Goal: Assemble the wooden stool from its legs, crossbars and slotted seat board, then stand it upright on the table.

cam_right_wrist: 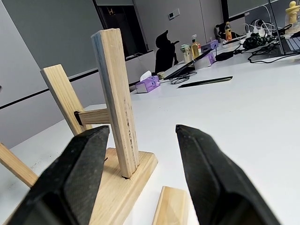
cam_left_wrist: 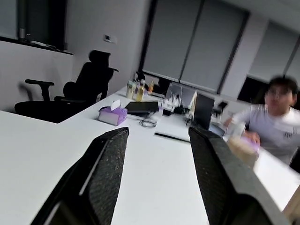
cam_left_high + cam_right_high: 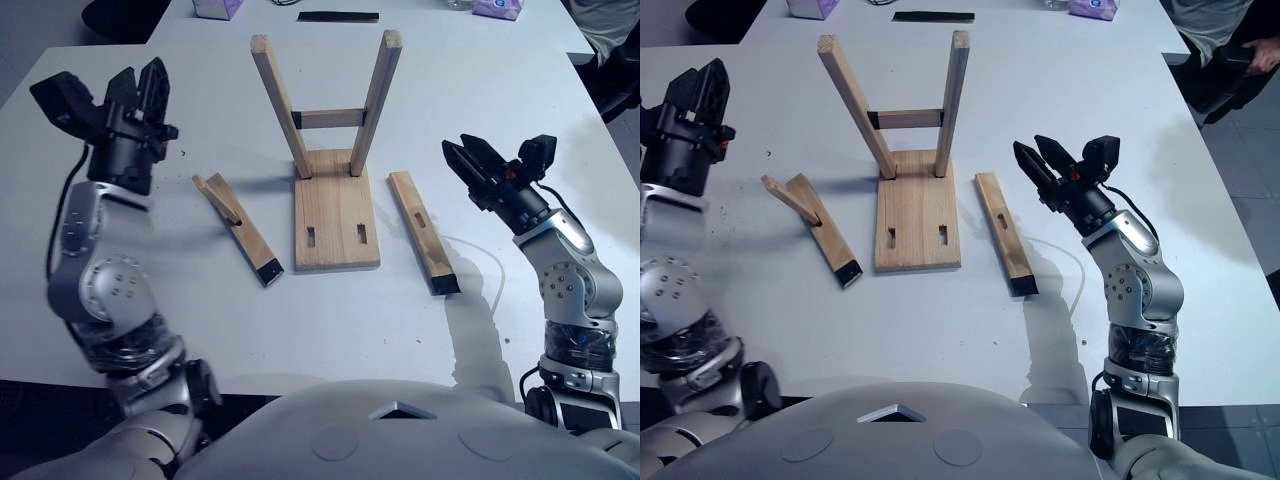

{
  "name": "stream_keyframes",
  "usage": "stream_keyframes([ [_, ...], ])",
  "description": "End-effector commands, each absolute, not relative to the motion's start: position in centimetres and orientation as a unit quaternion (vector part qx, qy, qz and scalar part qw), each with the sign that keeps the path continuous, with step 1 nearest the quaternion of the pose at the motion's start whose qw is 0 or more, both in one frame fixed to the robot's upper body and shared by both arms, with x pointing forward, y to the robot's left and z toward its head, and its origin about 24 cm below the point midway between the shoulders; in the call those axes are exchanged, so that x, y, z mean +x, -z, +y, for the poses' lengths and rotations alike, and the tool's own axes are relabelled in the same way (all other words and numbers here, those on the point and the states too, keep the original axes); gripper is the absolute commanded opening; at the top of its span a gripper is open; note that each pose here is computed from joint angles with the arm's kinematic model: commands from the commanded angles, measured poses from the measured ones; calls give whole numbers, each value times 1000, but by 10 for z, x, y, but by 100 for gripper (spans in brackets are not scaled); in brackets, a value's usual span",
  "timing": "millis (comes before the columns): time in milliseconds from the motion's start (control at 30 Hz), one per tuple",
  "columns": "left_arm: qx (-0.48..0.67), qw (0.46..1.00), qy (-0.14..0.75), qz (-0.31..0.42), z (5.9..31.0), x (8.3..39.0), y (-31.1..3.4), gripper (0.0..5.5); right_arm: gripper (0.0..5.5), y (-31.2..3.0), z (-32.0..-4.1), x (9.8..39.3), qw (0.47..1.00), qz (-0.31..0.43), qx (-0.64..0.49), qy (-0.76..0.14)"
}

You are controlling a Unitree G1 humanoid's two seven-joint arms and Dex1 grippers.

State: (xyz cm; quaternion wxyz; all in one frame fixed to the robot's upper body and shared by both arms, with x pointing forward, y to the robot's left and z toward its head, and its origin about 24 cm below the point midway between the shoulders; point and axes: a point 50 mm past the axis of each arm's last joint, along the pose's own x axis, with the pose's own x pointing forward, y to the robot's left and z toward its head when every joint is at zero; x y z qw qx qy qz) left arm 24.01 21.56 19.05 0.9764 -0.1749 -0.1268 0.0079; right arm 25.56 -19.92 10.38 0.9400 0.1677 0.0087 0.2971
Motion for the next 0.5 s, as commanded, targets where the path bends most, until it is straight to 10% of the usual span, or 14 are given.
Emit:
stream_keyframes([
  [33, -177, 978, -39, -100, 205, 239, -184, 237, 262, -110, -196, 259, 938, 5, 168, -302],
  [500, -170, 981, -51, -79, 211, 247, -177, 237, 262, -106, -192, 256, 938, 7, 174, -300],
])
